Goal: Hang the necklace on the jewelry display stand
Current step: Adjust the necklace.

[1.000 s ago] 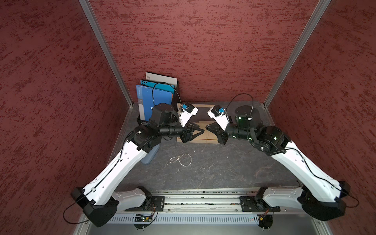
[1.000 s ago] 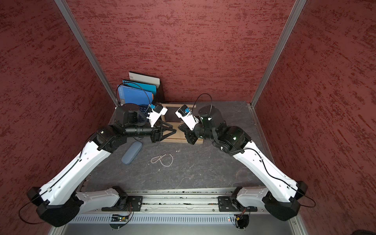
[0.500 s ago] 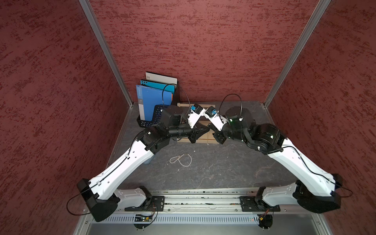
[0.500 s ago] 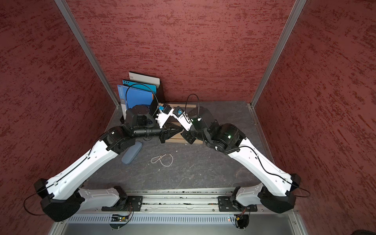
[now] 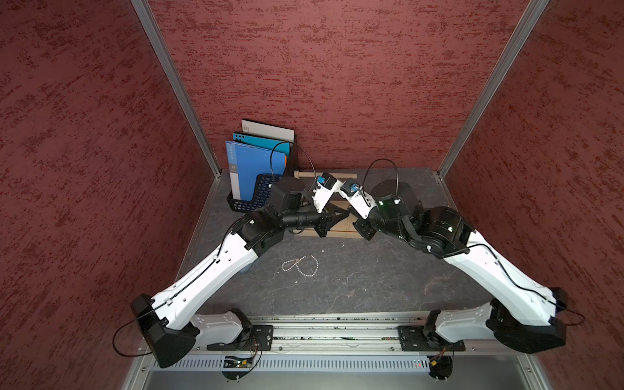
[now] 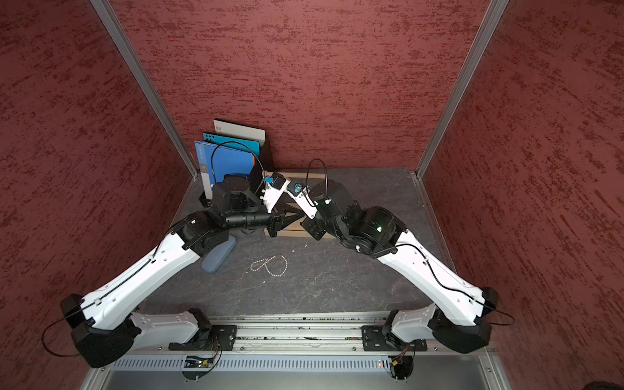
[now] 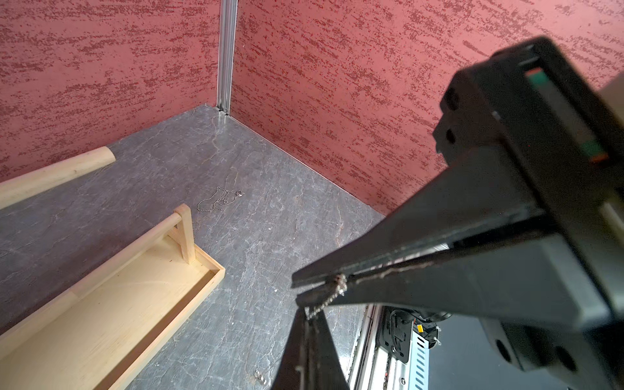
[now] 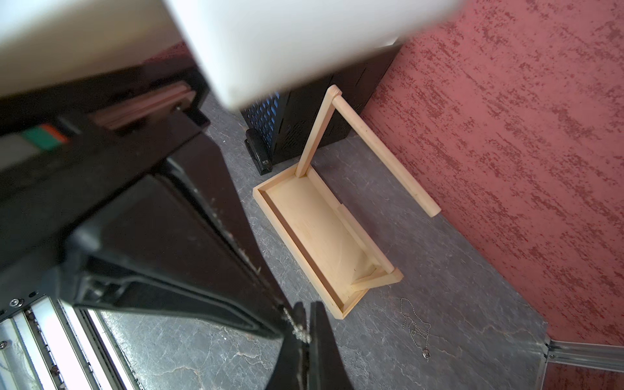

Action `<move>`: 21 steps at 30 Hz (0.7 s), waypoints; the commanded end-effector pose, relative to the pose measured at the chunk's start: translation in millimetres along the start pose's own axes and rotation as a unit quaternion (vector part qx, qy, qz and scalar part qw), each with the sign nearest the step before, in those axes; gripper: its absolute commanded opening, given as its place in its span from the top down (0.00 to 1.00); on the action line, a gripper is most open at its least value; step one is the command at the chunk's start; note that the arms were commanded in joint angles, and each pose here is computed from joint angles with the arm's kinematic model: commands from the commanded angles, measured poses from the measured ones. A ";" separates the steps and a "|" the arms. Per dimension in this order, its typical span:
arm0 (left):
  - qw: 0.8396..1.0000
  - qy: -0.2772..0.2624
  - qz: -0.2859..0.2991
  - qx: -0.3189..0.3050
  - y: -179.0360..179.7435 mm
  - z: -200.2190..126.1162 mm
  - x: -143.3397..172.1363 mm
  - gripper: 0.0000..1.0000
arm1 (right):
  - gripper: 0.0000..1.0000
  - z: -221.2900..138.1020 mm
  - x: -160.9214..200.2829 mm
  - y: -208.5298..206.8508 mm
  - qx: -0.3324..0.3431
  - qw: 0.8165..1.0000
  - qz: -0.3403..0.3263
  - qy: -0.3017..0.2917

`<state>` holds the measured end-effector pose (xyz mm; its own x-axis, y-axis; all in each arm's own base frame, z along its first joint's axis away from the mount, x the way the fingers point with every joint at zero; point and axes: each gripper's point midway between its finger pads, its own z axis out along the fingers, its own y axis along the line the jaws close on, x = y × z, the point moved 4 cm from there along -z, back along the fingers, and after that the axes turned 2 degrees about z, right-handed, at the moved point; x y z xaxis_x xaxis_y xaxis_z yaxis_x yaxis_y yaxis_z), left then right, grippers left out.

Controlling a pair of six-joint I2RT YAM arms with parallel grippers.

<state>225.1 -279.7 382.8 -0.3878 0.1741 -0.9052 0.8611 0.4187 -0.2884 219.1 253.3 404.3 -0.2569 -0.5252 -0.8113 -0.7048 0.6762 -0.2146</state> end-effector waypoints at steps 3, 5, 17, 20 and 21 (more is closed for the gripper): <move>1.000 -0.015 0.010 -0.013 2.3 -7.0 -8.1 1.00 | 0.83 -8.4 -2.3 2.1 -0.001 0.998 0.036 -0.047; 1.000 -0.010 0.014 -0.020 2.4 -9.7 -9.1 1.00 | 0.77 -9.5 -0.6 2.1 -0.001 0.996 0.052 -0.068; 0.999 0.007 0.044 -0.025 -7.3 -27.8 -22.9 1.00 | 0.55 -10.8 9.5 15.3 -0.051 0.976 0.122 -0.175; 0.999 0.013 0.048 -0.007 -11.5 -34.6 -23.6 1.00 | 0.65 -11.0 17.3 20.9 -0.072 0.973 0.126 -0.178; 0.999 0.014 0.048 0.002 -12.9 -37.3 -24.2 1.00 | 0.68 -11.1 20.0 23.2 -0.084 0.972 0.128 -0.177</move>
<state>215.4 -261.9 406.2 -0.3585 0.2410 -0.9019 0.8737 0.4270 -0.2332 201.7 244.9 386.2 -0.2102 -0.1694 -0.9629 -0.6937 0.7198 0.0248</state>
